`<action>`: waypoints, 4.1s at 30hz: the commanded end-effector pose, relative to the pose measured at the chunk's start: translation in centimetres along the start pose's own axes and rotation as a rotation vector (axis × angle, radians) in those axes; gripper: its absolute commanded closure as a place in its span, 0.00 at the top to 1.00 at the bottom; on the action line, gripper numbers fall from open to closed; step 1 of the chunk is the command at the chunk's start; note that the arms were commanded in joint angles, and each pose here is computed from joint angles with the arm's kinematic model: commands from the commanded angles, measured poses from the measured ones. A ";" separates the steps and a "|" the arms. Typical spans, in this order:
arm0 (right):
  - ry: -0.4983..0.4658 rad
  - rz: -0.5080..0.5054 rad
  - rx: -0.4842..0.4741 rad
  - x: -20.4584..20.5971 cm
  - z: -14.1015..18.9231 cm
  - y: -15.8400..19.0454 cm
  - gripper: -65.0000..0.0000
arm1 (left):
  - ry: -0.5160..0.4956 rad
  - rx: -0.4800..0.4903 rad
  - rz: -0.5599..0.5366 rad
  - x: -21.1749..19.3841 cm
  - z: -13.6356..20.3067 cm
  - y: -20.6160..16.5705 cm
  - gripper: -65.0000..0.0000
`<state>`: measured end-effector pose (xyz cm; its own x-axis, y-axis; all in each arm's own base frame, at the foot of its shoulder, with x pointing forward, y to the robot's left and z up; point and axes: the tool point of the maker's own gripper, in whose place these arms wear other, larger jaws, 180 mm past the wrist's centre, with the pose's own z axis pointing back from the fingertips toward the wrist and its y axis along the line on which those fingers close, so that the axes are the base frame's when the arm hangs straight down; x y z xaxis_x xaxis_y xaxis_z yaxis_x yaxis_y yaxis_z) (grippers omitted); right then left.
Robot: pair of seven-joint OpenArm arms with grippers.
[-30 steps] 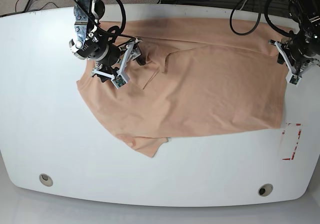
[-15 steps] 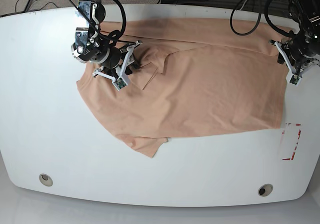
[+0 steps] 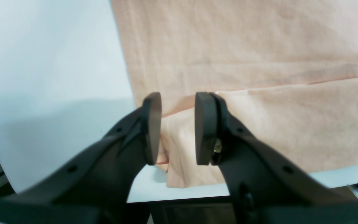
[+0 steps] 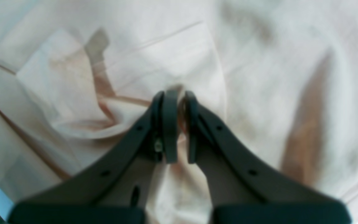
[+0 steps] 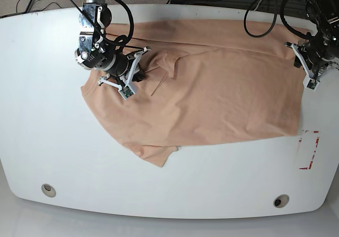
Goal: Layout the t-shirt on the table in an organized manner, then fold the t-shirt properly
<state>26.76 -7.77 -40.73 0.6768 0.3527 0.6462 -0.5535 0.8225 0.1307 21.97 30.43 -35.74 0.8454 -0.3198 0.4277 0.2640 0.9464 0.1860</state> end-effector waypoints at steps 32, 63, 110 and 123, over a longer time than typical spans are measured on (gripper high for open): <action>-0.106 0.010 -0.008 5.7 -1.3 -2.2 0.53 | -0.029 0.018 -0.012 0.8 0.5 0.6 0.25; -0.095 0.010 0.091 4.5 -3.5 1.0 0.52 | -0.029 0.018 -0.012 0.8 0.5 0.6 0.25; -0.147 0.075 0.036 8.0 -2.5 -1.3 0.00 | -0.026 0.017 -0.012 0.7 0.5 0.6 0.25; -0.173 0.090 0.023 9.5 -2.2 -2.0 0.01 | -0.026 0.017 -0.012 0.7 0.5 0.6 0.25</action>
<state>33.70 -5.31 -38.60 0.5822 0.3651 0.7265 -0.6157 0.7815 0.1006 21.92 30.43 -35.81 0.8465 -0.3188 0.4263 0.2638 0.9468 0.1842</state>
